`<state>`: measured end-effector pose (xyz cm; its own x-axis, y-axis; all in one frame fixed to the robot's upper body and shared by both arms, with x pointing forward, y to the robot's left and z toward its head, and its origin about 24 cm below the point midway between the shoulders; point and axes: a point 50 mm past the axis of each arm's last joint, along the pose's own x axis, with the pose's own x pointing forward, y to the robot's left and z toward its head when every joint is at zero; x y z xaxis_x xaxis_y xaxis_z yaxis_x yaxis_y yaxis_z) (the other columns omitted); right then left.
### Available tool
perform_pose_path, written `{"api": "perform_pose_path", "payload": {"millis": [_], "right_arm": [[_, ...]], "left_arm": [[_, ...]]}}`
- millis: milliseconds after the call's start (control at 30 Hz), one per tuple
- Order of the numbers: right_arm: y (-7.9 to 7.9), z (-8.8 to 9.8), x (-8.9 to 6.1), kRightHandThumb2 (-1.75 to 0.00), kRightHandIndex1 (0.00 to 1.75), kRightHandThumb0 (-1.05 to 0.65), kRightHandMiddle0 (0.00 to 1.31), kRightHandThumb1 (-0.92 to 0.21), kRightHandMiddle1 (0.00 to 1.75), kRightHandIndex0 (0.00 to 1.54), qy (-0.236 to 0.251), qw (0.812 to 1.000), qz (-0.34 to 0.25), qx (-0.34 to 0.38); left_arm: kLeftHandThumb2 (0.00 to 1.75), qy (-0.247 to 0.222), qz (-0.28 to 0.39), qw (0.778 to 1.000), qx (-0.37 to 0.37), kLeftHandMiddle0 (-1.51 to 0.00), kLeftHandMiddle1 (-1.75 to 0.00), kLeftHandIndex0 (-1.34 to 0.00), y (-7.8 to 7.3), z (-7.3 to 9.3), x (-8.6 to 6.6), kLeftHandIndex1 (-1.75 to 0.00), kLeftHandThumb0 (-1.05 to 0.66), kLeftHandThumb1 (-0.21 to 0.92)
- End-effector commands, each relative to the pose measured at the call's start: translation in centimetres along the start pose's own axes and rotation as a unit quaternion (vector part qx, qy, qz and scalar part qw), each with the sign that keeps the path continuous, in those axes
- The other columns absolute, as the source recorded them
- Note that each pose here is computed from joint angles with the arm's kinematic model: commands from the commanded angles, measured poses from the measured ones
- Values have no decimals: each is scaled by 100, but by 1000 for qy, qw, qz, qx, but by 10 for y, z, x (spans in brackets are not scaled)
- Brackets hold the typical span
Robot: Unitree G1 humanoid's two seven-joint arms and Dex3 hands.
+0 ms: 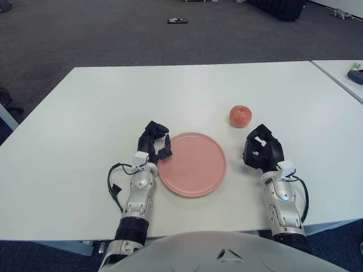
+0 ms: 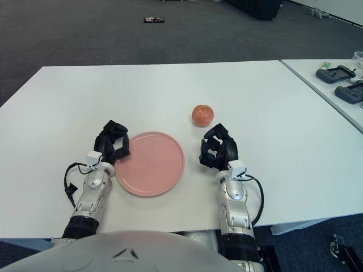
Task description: Put the apple into the plate.
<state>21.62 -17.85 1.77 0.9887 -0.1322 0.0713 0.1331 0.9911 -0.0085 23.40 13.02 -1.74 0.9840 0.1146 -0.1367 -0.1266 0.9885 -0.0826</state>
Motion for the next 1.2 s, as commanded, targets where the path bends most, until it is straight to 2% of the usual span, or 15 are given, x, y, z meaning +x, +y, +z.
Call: {"api": "perform_pose_path", "payload": {"millis": [0,167,333,367,433,467,533,633,733,800,867,933,967,1167], "right_arm": [[-3,18,12,-118,175,-44,52,-43,175,92,-50,998,-4,-33],[-4,36,22,-118,175,-44,51,-44,175,94,-94,991,-12,-91],[-3,56,32,-114,174,-43,49,-47,175,88,-138,979,-18,-147],[-3,60,34,-112,175,-43,48,-48,175,82,-146,977,-18,-157],[-2,69,38,-96,162,-40,39,-61,175,65,-162,971,-14,-176],[-2,74,40,-92,159,-40,37,-64,175,61,-171,967,-9,-188],[-2,80,43,-69,147,-37,27,-80,175,44,-183,960,2,-210],[-2,85,49,-58,135,-36,21,-88,175,22,-194,950,18,-243],[-4,86,52,-55,129,-35,19,-91,175,9,-198,946,25,-257],[-6,88,57,-54,123,-35,19,-91,175,5,-200,938,35,-281],[-7,91,62,-79,105,-54,8,-79,150,2,-203,930,44,-304],[-8,94,64,-88,92,-61,4,-73,137,1,-203,923,52,-324],[-8,94,64,-90,83,-65,2,-71,129,1,-203,920,55,-331],[-7,97,69,-90,53,-74,0,-67,104,0,-188,909,76,-364]], "left_arm": [[129,32,12,999,2,-115,-175,-59,7,-12,-4,-175,-47,35],[128,29,20,999,4,-115,-175,-58,9,-11,-3,-175,-47,36],[127,30,25,999,6,-114,-175,-57,13,-10,-1,-175,-46,37],[126,29,27,999,6,-114,-175,-57,14,-10,-1,-175,-46,37],[126,28,33,999,4,-114,-175,-57,14,-10,-1,-175,-46,37],[126,28,35,999,1,-114,-175,-57,15,-10,-1,-175,-46,37],[126,28,38,999,-3,-115,-175,-57,15,-11,-1,-175,-46,37],[126,27,42,999,-6,-115,-175,-57,17,-11,-1,-175,-46,37],[127,27,44,999,-7,-115,-175,-57,18,-11,-1,-175,-46,37],[127,26,49,998,-7,-114,-175,-57,20,-12,-1,-175,-46,37],[129,24,53,998,-7,-115,-175,-59,21,-12,-2,-175,-47,35],[131,21,57,998,-7,-116,-175,-60,23,-13,-2,-175,-47,34],[131,19,58,998,-7,-116,-175,-60,23,-13,-2,-175,-48,33],[132,14,65,998,-5,-116,-175,-61,26,-13,-3,-175,-48,32]]}}
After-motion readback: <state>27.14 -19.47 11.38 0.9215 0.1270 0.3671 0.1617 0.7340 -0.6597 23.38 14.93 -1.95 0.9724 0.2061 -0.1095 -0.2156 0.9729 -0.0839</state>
